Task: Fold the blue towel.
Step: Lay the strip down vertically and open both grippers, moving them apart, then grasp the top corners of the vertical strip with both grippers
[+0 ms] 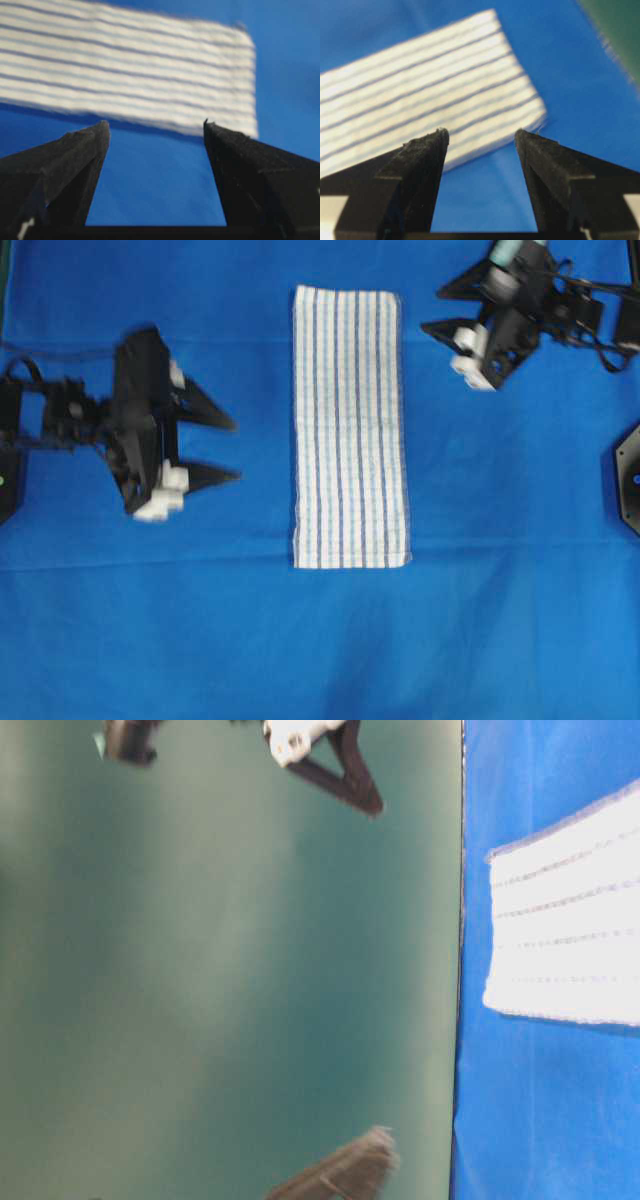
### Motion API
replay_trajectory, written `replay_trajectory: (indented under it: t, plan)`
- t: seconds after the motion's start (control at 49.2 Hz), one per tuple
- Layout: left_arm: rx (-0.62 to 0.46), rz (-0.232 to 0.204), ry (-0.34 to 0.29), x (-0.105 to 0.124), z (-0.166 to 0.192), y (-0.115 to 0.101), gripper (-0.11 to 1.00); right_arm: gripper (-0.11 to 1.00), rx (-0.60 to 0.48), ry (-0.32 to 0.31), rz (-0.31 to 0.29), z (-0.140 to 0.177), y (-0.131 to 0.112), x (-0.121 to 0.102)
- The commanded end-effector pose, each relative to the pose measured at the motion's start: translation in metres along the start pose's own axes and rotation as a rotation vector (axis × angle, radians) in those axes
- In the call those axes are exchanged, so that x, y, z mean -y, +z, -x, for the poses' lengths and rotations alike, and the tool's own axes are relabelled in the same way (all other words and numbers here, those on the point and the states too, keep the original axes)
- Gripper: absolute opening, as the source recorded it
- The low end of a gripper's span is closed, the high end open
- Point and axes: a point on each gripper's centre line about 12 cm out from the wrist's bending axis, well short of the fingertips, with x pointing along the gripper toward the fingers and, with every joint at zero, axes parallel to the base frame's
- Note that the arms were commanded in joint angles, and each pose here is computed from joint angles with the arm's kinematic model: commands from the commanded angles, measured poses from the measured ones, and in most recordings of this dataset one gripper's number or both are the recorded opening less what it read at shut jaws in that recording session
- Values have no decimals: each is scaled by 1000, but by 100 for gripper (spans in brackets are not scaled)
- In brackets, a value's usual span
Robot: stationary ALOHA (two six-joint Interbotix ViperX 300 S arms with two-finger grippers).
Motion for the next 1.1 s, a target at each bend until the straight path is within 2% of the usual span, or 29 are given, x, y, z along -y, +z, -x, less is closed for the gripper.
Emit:
replay_trajectory:
  t: [0.0,0.183,0.447,0.61,0.833,1.077]
  plan:
    - [83,12,38,-15,9,15,69,61,62,51,12,16,6,-15]
    - [119,-4,99,-35,13,18,69,61,76,126,42,31,-3,-39]
    - [111,-6,131,-46,8,18,69,61,70,119,44,27,-2,-37]
    - [139,-3,185,-67,-4,20,69,61,51,39,3,14,2,-11]
    - [167,-64,292,-114,-43,19,69,61,26,-56,-18,-23,12,29]
    - [109,-70,371,-164,-92,17,69,61,-62,-94,-30,-78,2,56]
